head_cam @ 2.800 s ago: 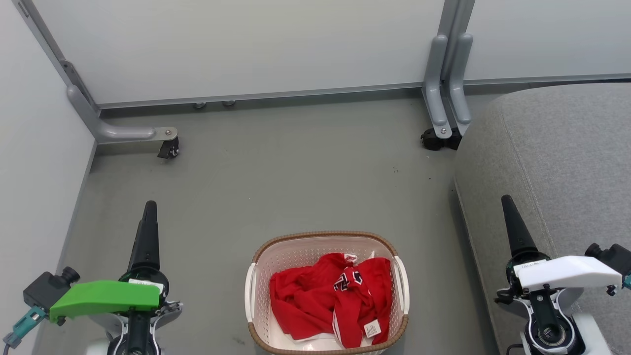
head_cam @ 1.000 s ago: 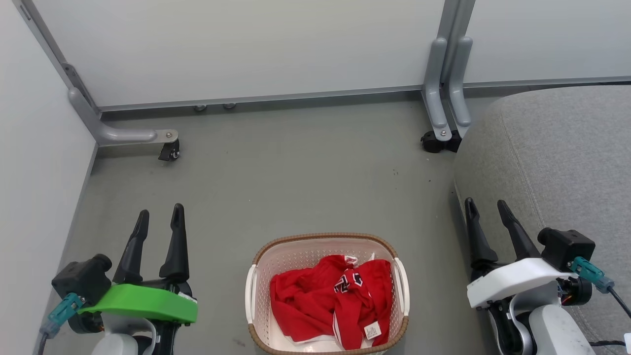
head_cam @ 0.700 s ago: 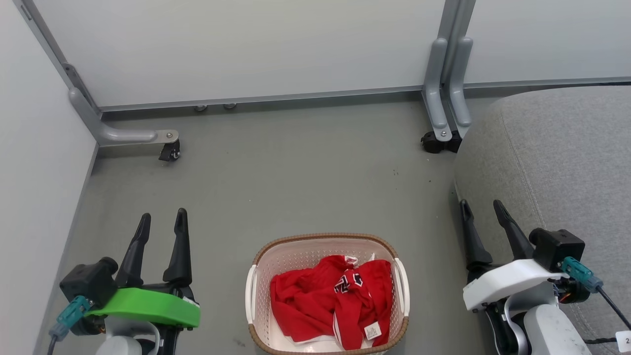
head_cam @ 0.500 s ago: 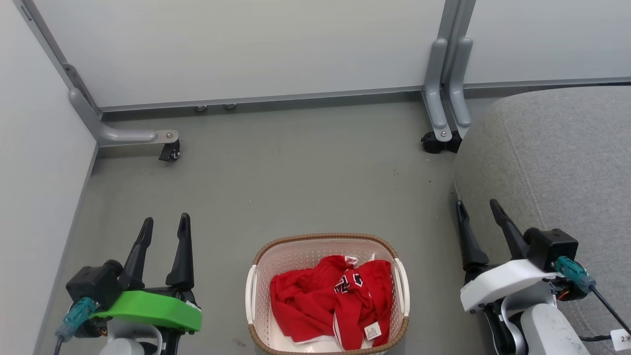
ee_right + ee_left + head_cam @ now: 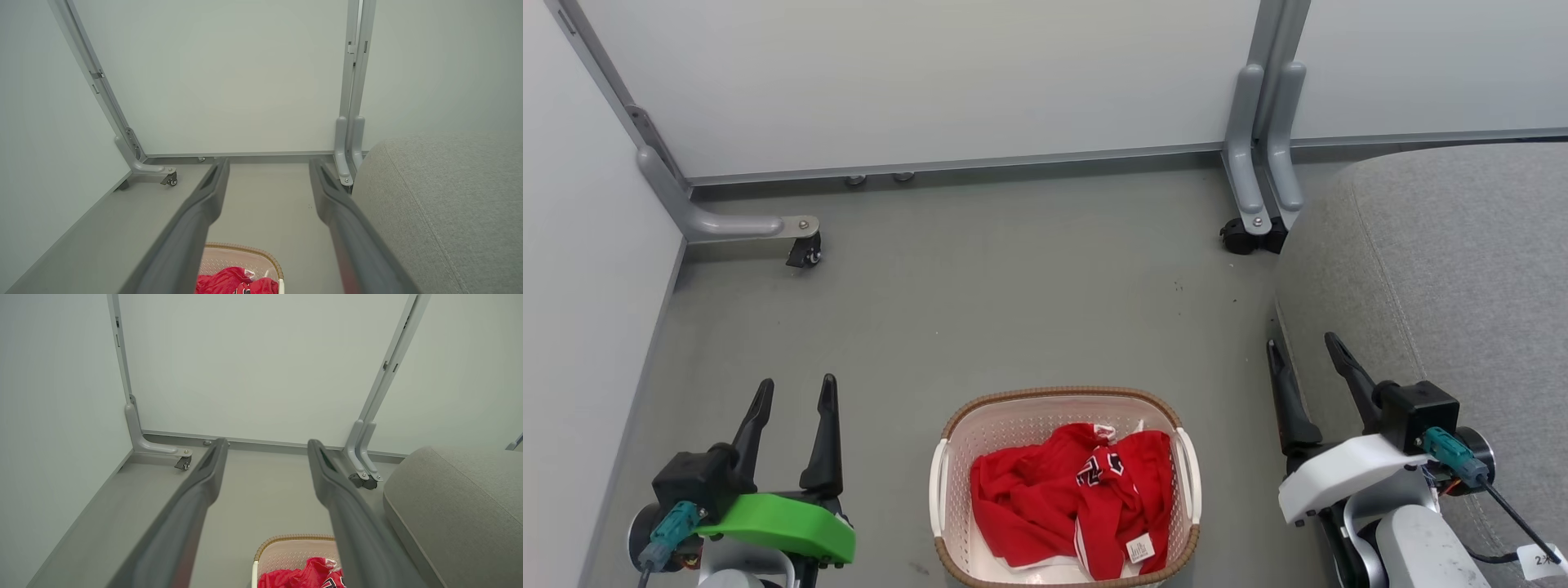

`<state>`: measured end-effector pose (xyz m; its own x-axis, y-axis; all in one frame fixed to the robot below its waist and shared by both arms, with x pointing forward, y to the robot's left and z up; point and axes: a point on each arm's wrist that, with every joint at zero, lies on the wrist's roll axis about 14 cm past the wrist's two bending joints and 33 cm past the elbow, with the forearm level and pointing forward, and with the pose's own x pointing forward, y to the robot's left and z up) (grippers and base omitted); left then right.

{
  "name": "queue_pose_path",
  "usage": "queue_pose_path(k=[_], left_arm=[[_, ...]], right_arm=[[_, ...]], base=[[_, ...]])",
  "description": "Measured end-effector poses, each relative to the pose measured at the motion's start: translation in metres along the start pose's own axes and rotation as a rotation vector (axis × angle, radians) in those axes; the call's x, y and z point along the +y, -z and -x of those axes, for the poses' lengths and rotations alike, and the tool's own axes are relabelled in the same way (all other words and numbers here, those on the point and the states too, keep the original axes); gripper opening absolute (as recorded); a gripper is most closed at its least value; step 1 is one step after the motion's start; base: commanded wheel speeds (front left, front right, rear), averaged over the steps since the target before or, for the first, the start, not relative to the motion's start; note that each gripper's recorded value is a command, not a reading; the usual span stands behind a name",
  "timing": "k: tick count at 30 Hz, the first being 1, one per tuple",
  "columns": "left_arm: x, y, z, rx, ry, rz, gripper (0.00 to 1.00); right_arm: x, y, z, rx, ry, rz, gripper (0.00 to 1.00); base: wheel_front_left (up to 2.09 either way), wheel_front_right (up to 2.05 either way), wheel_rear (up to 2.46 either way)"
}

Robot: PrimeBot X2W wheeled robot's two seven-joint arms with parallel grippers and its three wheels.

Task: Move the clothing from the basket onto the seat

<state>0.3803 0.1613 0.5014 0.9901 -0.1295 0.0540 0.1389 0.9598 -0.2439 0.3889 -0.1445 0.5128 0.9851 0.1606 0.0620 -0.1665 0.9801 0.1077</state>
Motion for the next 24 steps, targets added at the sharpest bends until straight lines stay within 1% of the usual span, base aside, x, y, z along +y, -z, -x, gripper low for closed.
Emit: queue_pose_path(k=[12, 24], left_arm=[[0.005, 0.006, 0.001, 0.013, -0.010, -0.076, 1.00], [0.009, 0.011, 0.002, 0.026, -0.029, -0.056, 1.00]], right_arm=[[0.004, 0.003, 0.000, 0.009, -0.019, 0.045, 1.00], [0.006, 0.005, 0.000, 0.012, -0.021, 0.033, 1.00]], base=[[0.00, 0.00, 0.00], [0.00, 0.00, 0.00]])
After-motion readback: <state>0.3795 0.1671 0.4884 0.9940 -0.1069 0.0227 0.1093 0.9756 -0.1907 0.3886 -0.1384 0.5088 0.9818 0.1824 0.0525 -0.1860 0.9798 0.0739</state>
